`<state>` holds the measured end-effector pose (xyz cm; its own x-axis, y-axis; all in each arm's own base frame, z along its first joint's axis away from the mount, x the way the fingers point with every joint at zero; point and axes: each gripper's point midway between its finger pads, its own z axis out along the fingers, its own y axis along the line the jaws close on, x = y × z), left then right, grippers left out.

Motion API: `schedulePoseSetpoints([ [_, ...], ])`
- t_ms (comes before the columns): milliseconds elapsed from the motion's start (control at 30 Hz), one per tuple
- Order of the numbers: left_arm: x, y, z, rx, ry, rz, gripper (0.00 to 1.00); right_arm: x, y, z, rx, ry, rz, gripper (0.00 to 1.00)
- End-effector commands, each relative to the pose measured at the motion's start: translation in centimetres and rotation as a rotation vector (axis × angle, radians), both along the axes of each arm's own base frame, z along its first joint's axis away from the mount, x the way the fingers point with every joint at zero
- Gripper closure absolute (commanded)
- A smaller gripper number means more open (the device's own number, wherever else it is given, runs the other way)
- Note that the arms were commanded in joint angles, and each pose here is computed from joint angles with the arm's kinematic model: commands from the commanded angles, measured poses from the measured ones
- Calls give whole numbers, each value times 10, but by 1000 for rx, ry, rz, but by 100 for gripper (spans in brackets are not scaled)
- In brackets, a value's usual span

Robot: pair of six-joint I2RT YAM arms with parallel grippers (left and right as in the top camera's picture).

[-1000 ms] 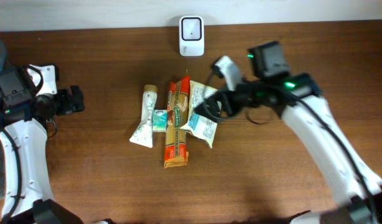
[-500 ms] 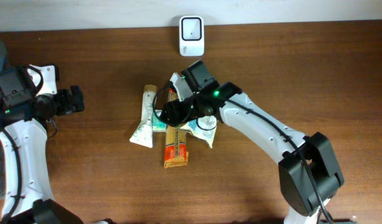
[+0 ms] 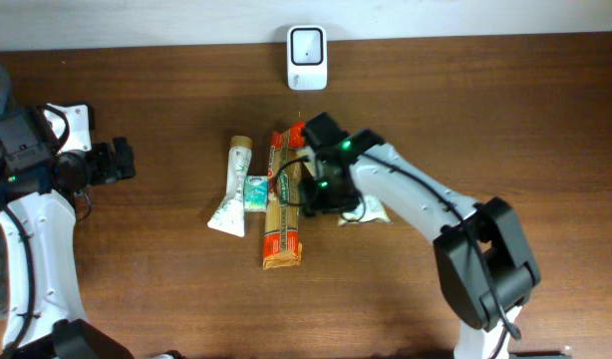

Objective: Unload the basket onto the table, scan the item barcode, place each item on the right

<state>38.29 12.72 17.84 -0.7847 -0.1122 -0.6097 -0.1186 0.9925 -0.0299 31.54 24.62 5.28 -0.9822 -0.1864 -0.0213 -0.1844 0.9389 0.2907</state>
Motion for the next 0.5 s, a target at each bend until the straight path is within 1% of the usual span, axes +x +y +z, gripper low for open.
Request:
schedulePoseSetpoints([
  [0, 2, 1, 4, 6, -12, -14, 1, 18, -60, -2, -158, -7, -116, 41],
  [100, 2, 1, 4, 6, -12, -14, 1, 27, -102, 3, -227, -8, -180, 40],
  [133, 2, 1, 4, 6, -12, -14, 1, 30, -110, 4, -217, -7, -173, 40],
  [233, 2, 1, 4, 6, -12, -14, 1, 30, -113, 8, -113, 17, -108, 39],
  [267, 2, 1, 4, 6, -12, -14, 1, 31, -114, 14, -79, 14, -86, 36],
  [333, 2, 1, 4, 6, -12, -14, 1, 37, -118, 38, -25, -22, -61, 34],
  [400, 2, 1, 4, 6, -12, -14, 1, 47, -129, 68, 7, -82, -74, 29],
  [433, 2, 1, 4, 6, -12, -14, 1, 52, -135, 80, 12, -109, -93, 23],
  [467, 2, 1, 4, 6, -12, -14, 1, 57, -142, 92, 17, -138, -113, 15],
])
